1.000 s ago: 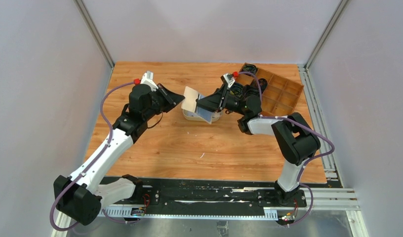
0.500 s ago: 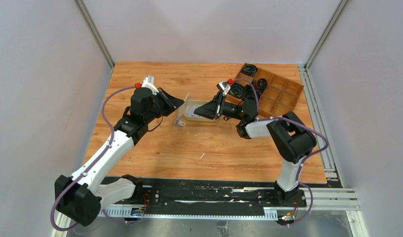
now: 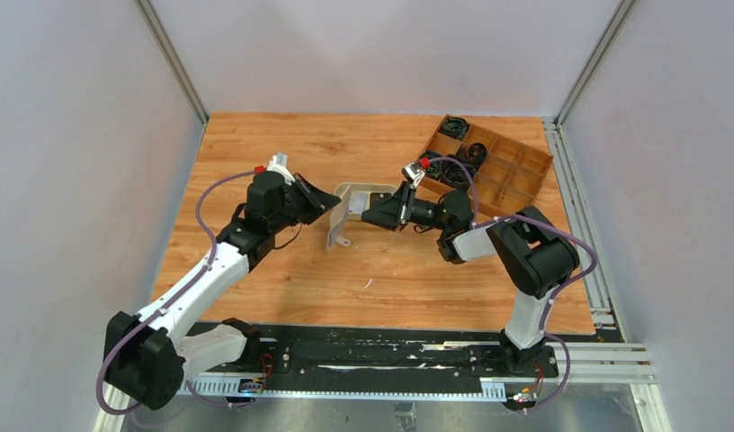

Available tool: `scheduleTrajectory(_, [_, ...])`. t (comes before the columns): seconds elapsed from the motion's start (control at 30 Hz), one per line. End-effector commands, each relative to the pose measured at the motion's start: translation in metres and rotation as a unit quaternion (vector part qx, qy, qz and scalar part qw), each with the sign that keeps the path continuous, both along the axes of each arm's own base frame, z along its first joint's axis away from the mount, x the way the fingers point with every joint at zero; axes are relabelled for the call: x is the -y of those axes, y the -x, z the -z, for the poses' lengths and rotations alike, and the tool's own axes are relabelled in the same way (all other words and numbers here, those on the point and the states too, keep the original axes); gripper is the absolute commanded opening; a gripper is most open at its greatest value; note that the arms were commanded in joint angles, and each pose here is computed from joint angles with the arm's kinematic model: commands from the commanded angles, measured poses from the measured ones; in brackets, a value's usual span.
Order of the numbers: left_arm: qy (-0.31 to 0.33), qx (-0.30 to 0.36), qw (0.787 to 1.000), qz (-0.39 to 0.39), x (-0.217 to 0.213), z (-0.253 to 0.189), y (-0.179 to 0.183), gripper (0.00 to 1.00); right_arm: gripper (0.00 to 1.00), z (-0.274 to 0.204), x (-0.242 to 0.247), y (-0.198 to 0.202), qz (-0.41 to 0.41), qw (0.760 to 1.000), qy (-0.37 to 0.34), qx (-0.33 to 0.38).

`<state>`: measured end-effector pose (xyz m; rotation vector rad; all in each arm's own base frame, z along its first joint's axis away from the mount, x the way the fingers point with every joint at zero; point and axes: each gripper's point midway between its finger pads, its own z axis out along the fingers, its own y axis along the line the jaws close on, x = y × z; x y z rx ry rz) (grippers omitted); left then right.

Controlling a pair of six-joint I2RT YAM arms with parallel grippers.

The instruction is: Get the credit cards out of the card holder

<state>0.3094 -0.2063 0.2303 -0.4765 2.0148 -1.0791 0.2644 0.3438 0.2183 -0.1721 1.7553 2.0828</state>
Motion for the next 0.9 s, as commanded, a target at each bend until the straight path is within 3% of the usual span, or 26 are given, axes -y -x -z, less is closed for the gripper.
scheduleTrajectory(0.0, [-0.003,-0.041,0.999,0.015,0.01,0.039,0.009,0.0,0.46,0.005,0.018,-0.001,0.017,0.999,0.029,0.036])
scheduleTrajectory(0.17, [-0.021,-0.075,0.997,0.014,0.008,0.086,0.014,0.0,0.47,0.018,0.024,0.0,0.023,0.996,0.076,0.045])
scheduleTrajectory(0.37, [-0.066,-0.086,0.994,-0.003,-0.006,0.105,0.013,0.0,0.48,0.023,0.024,-0.002,0.025,0.994,0.091,0.045])
scheduleTrajectory(0.7, [-0.071,-0.032,0.997,0.011,0.002,0.043,-0.008,0.0,0.48,0.026,0.025,-0.004,0.028,0.99,0.123,0.063])
scheduleTrajectory(0.87, [-0.198,-0.059,0.977,-0.046,-0.049,0.05,-0.021,0.0,0.58,0.026,0.031,-0.004,0.045,0.979,0.175,0.092])
